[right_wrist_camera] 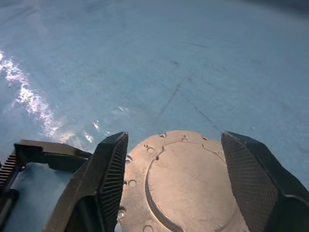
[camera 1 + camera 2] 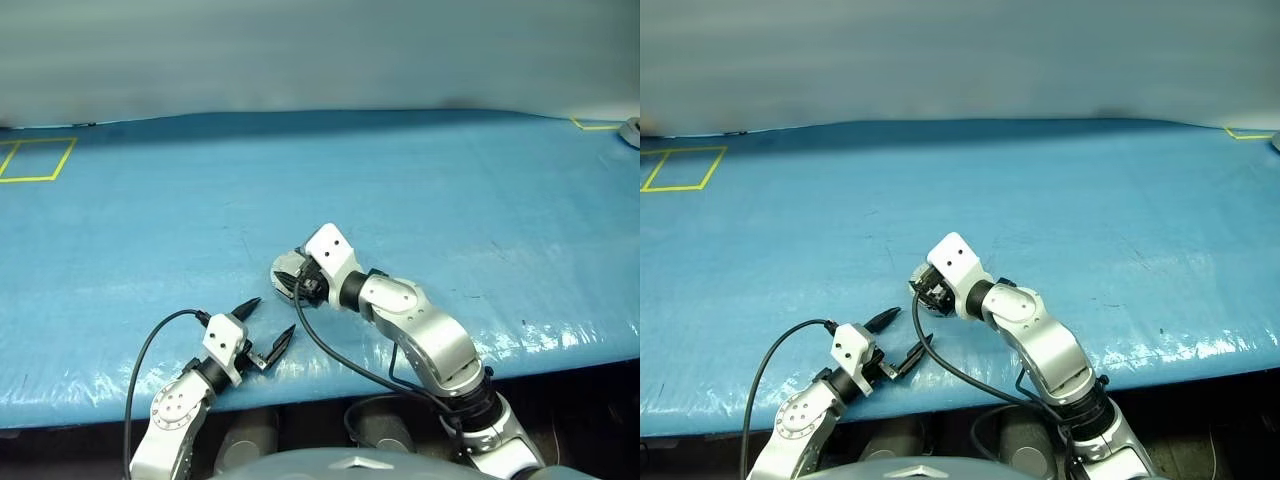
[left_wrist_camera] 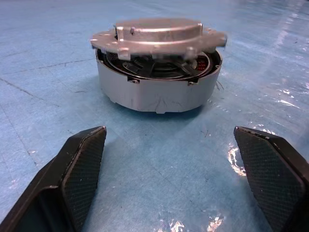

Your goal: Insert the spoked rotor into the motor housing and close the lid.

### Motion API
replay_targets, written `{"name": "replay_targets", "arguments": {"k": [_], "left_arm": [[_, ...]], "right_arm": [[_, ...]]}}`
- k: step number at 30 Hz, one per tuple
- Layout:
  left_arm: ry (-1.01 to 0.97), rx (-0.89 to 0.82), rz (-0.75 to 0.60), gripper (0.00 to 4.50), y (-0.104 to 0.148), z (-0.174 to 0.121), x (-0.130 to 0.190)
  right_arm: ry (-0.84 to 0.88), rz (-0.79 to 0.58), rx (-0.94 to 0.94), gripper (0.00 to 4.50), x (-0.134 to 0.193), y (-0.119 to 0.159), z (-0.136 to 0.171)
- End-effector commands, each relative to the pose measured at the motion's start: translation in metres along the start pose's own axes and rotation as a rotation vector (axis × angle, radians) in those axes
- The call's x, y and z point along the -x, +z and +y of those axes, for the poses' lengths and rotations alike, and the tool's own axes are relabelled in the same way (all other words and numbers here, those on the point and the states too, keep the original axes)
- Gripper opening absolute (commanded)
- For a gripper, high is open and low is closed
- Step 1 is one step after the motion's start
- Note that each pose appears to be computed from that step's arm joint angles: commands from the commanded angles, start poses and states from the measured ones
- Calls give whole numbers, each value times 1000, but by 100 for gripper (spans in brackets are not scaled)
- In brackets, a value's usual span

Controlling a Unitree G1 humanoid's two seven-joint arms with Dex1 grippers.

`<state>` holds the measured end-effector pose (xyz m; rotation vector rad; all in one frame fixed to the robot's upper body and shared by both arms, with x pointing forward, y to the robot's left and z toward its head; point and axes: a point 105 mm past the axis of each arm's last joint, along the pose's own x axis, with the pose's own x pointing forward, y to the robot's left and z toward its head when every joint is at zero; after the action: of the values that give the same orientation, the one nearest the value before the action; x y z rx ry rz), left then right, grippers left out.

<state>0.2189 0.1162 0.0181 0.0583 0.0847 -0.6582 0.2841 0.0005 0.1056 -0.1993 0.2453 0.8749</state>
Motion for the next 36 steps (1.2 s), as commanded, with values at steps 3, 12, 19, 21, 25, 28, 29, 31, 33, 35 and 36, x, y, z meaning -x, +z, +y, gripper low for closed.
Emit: {"name": "replay_targets", "arguments": {"k": [3, 12, 19, 21, 25, 28, 29, 31, 33, 35, 36], "left_arm": [[-11, -13, -23, 450, 7, 0, -1], [-3, -14, -25, 450, 7, 1, 0], [15, -24, -28, 450, 8, 5, 0], [14, -25, -28, 450, 8, 5, 0], [12, -25, -27, 450, 8, 5, -1], [9, -24, -27, 450, 8, 4, -1], [7, -24, -27, 450, 8, 4, -2], [6, -23, -27, 450, 8, 4, -2], [5, -23, -28, 450, 8, 4, -2], [6, -24, -29, 450, 8, 5, -3], [7, -24, -30, 450, 8, 5, -3]], "right_arm": [[-33, -26, 19, 447, -6, 3, -5], [-24, 15, 23, 447, -10, -14, -4], [-29, 44, 45, 356, -9, -27, -7], [-33, 40, 46, 304, -8, -27, -6], [-40, 25, 65, 304, -7, -24, -6], [-30, 15, 87, 304, -7, -19, -4], [-27, 11, 92, 304, -6, -16, -3], [-21, 7, 99, 304, -7, -14, -3], [-17, 10, 100, 304, -8, -14, -4], [-14, 27, 105, 304, -11, -19, -5], [-12, 34, 106, 304, -12, -21, -5]]}}
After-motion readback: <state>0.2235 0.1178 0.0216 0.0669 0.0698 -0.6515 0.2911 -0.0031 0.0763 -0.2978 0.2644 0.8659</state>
